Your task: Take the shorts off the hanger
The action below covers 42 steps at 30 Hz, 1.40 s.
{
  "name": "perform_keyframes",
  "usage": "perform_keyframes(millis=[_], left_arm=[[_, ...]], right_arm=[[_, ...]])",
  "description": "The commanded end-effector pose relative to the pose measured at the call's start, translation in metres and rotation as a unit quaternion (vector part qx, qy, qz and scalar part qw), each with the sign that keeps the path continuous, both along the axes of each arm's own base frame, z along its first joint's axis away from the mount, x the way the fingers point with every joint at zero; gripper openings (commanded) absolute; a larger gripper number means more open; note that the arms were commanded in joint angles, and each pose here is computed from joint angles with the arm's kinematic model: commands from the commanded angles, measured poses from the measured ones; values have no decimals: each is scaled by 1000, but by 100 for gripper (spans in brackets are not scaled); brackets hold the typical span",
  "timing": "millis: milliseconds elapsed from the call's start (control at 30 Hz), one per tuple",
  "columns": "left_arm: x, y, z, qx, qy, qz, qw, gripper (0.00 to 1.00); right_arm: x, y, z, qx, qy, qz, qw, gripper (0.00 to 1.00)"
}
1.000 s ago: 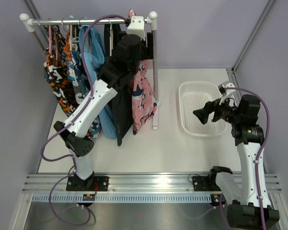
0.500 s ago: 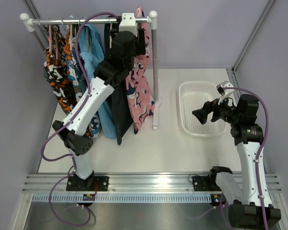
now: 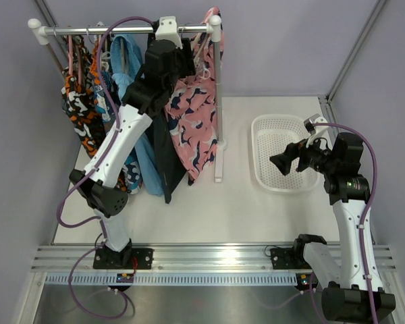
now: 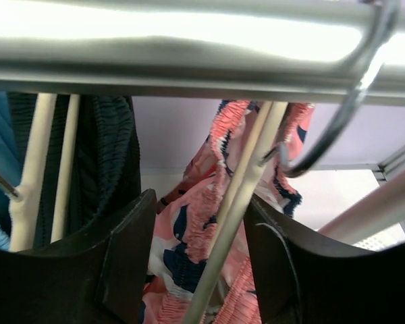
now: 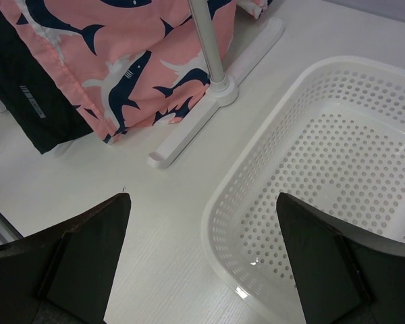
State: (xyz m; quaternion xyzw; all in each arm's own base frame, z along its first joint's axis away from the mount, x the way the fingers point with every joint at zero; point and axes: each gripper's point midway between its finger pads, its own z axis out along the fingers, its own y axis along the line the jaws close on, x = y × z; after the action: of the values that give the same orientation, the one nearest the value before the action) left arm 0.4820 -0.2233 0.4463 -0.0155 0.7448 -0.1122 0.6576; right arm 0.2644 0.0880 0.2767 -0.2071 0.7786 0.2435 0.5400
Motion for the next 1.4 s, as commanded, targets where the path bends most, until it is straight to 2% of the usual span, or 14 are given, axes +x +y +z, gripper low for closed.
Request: perform_keyframes(millis=[0, 300, 400, 433, 600, 1133, 1367], left_arm=[[-17, -3, 23, -27, -14, -38, 999, 56], [-24, -11, 25, -26, -20, -83, 996, 43], [-29, -9, 31, -29, -29, -88, 995, 33], [-33, -8, 36, -32, -35, -90, 995, 25], [-42, -2, 49, -40, -55, -92, 994, 1], [-78, 3, 103, -52, -134, -135, 980, 0], [-95, 16, 93, -50, -124, -127, 983, 0]], right_arm=[[1, 0, 17, -12, -27, 1, 1000, 100], [1, 1, 17, -11, -27, 3, 1000, 100], [0, 1, 18, -11, -27, 4, 1000, 99], [1, 2, 17, -10, -25, 5, 1000, 99], [0, 2, 17, -10, -25, 5, 1000, 100], [1, 2, 16, -9, -21, 7, 1000, 99], [1, 3, 16, -9, -21, 8, 1000, 100]])
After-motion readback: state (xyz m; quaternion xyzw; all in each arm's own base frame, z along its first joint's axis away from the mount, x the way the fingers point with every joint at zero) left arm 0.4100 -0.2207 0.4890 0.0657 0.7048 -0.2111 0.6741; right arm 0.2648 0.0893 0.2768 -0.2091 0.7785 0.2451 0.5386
